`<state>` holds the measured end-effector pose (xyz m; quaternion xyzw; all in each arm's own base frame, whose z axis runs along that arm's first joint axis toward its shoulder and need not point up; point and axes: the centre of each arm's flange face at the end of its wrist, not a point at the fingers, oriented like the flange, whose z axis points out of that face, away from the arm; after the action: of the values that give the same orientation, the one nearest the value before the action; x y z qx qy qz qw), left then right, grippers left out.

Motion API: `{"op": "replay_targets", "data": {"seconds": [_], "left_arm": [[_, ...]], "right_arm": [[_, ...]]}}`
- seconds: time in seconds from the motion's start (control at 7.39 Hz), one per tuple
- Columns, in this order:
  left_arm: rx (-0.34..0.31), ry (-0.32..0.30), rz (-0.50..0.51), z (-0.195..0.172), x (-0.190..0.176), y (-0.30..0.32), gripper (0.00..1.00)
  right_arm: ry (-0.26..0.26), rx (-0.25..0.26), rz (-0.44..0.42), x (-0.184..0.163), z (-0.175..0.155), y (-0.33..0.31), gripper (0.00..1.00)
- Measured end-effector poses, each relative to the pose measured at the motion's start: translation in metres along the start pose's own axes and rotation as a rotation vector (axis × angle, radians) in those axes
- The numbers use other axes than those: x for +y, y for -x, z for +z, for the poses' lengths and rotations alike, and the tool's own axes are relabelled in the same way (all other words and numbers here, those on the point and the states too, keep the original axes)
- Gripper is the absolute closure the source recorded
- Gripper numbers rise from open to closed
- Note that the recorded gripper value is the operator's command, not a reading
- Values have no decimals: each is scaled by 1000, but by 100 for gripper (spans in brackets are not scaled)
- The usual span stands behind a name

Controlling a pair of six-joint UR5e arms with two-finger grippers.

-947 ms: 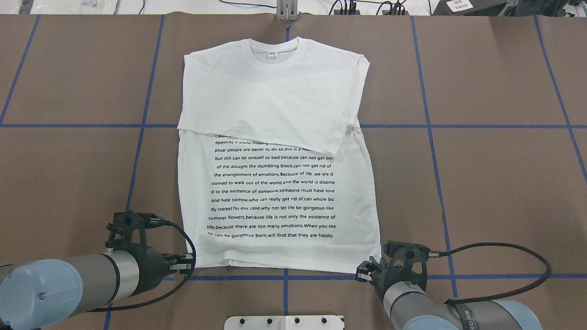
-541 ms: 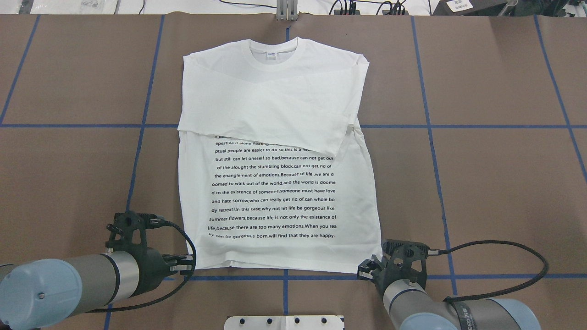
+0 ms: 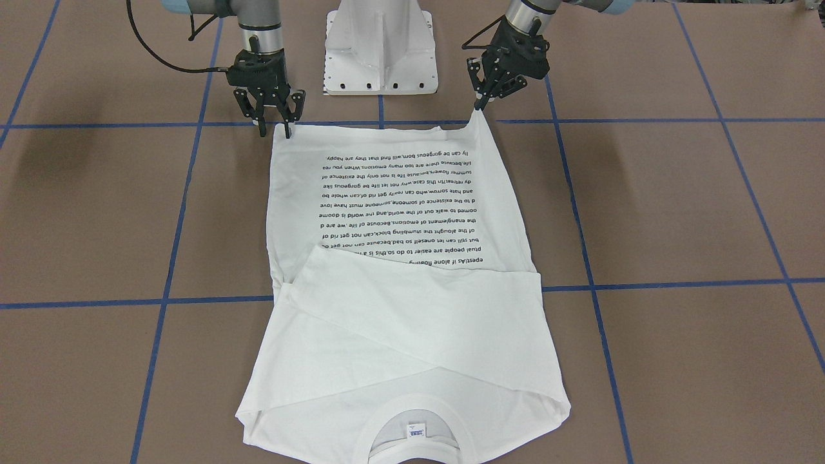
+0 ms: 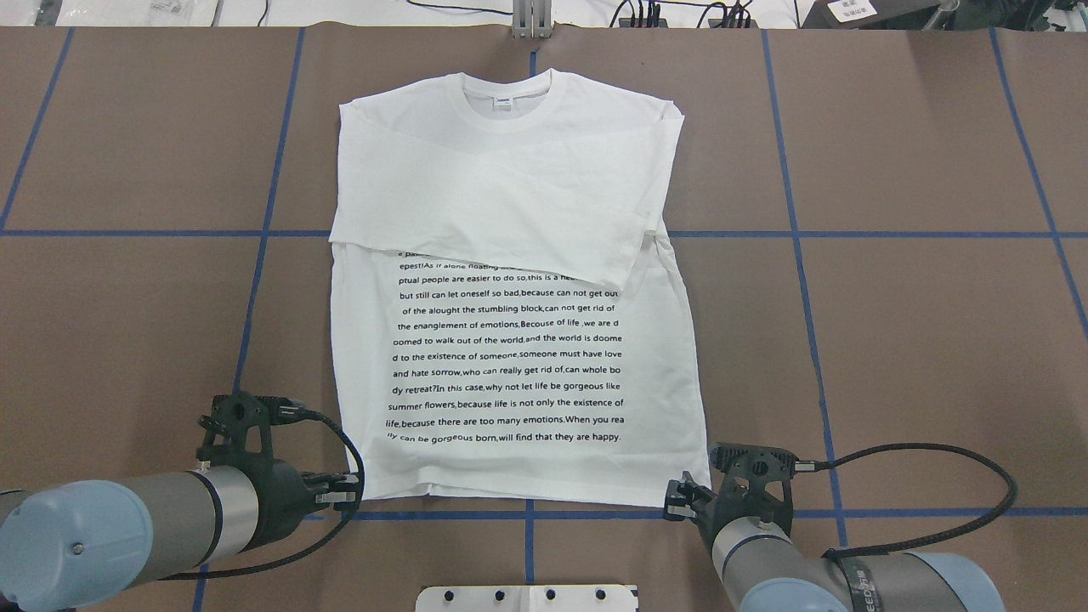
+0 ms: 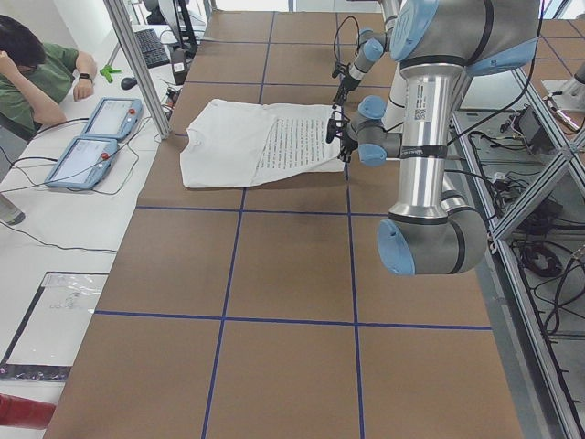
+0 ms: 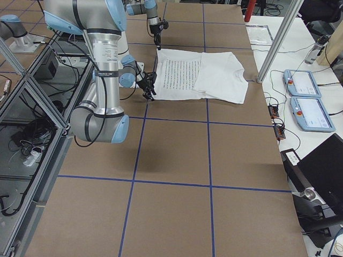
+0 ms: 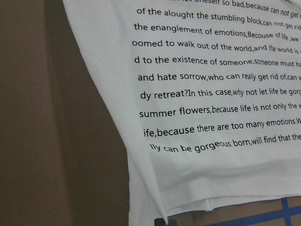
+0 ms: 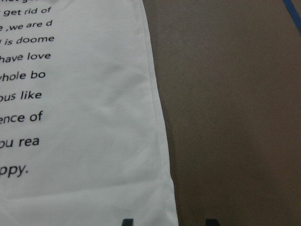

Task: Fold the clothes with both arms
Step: 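Lift the hem with both grippers and fold it toward the collar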

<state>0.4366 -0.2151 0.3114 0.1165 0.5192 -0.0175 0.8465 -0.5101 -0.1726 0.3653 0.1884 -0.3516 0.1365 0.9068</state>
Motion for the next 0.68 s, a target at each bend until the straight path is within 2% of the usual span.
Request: {"op": "replay_targets", "data": {"seconds": [0.27, 0.54, 0.68], "left_arm": [[0, 0, 0, 0, 0, 0, 100], [0, 0, 0, 0, 0, 0, 100], [1, 1, 0, -1, 0, 0, 100]], "right_arm": [[2, 2, -6, 4, 0, 1, 52], [5, 1, -10, 6, 0, 1, 74], [5, 1, -10, 7, 0, 1, 97]]}}
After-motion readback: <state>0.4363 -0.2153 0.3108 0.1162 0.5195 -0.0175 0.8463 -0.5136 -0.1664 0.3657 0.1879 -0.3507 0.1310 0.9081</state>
